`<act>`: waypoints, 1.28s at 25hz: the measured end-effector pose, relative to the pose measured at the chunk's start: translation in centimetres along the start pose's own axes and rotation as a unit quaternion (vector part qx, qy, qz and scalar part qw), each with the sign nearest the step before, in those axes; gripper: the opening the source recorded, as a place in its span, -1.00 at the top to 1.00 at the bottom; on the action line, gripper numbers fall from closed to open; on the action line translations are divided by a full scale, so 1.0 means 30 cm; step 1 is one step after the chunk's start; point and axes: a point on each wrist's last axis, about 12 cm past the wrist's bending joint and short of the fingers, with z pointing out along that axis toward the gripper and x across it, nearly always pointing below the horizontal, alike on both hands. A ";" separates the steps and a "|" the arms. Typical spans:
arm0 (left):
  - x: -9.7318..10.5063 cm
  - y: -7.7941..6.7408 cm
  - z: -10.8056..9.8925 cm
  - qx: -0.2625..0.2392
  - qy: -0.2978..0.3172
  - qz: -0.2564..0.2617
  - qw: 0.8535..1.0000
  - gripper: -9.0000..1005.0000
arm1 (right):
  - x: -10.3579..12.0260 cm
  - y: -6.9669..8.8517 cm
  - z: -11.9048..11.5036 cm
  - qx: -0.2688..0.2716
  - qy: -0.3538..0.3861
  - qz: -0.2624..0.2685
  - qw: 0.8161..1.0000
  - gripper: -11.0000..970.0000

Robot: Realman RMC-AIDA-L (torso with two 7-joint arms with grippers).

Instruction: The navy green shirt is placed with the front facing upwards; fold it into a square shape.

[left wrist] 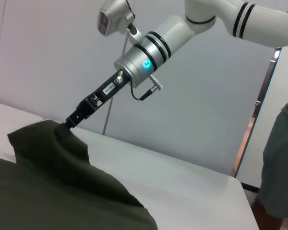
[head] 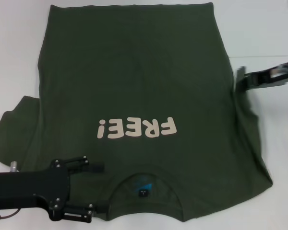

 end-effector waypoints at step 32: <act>0.002 0.003 -0.005 -0.010 -0.005 0.007 1.000 -0.86 | -0.015 0.194 0.187 -0.038 0.030 -0.048 0.998 0.75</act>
